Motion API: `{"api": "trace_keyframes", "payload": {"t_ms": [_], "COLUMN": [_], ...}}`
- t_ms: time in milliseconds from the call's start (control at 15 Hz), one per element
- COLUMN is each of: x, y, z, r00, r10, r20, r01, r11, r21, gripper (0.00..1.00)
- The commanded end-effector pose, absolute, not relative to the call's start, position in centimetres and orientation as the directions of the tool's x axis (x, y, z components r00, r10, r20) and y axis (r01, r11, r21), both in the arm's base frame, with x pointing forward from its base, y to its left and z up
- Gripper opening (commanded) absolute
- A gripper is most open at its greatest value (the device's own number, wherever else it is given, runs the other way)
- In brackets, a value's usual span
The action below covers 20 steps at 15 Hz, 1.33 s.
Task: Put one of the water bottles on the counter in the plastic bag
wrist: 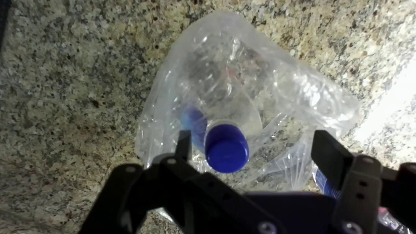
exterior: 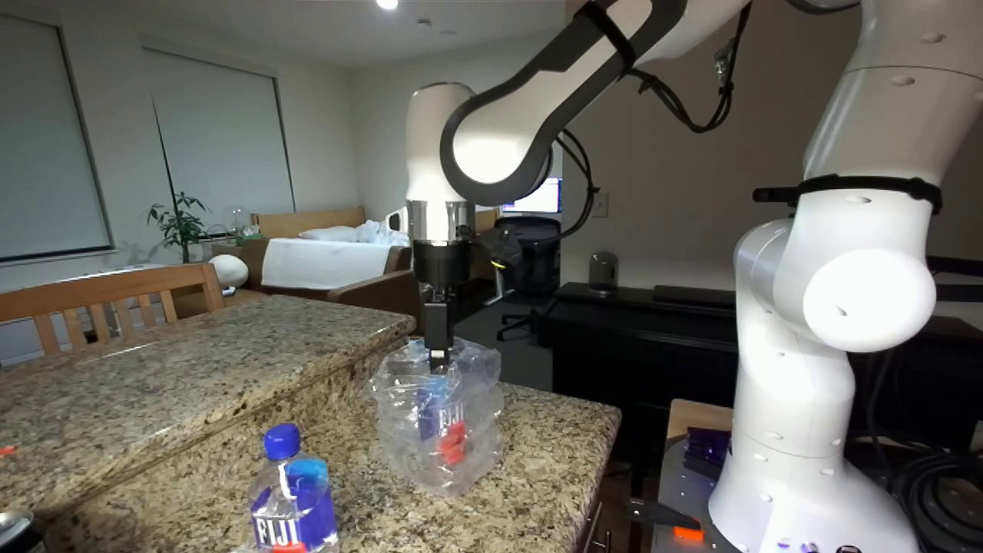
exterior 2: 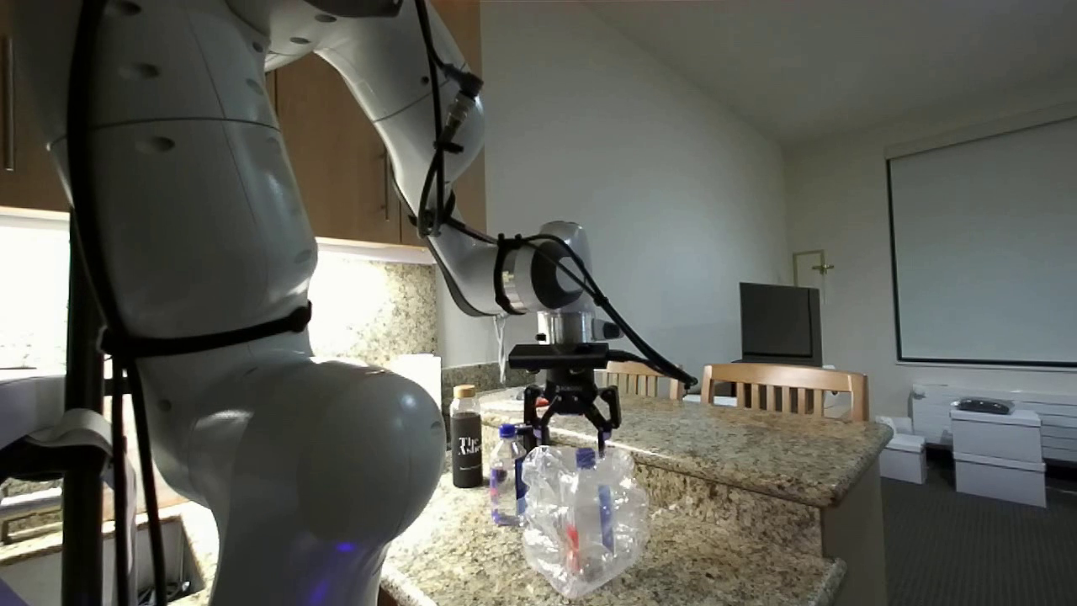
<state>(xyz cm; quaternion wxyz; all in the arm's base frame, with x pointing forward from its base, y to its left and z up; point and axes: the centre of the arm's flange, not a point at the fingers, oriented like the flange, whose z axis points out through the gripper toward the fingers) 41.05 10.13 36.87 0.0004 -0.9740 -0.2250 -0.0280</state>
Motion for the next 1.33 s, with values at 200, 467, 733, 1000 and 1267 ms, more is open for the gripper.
{"api": "trace_keyframes", "payload": {"t_ms": [200, 467, 733, 1000, 1267], "x": [40.9, 41.1, 41.3, 41.3, 41.2], "y": [10.1, 10.3, 10.6, 10.7, 10.3], "z": [37.0, 37.7, 38.7, 40.2, 41.6], "r00": [0.901, 0.897, 0.892, 0.884, 0.880], "r10": [0.425, 0.429, 0.434, 0.440, 0.436], "r20": [0.083, 0.103, 0.128, 0.159, 0.186], "r01": [0.424, 0.427, 0.431, 0.433, 0.427], "r11": [-0.905, -0.903, -0.901, -0.898, -0.900], "r21": [0.035, 0.044, 0.055, 0.076, 0.092], "gripper": [1.00, 1.00, 1.00, 1.00, 1.00]}}
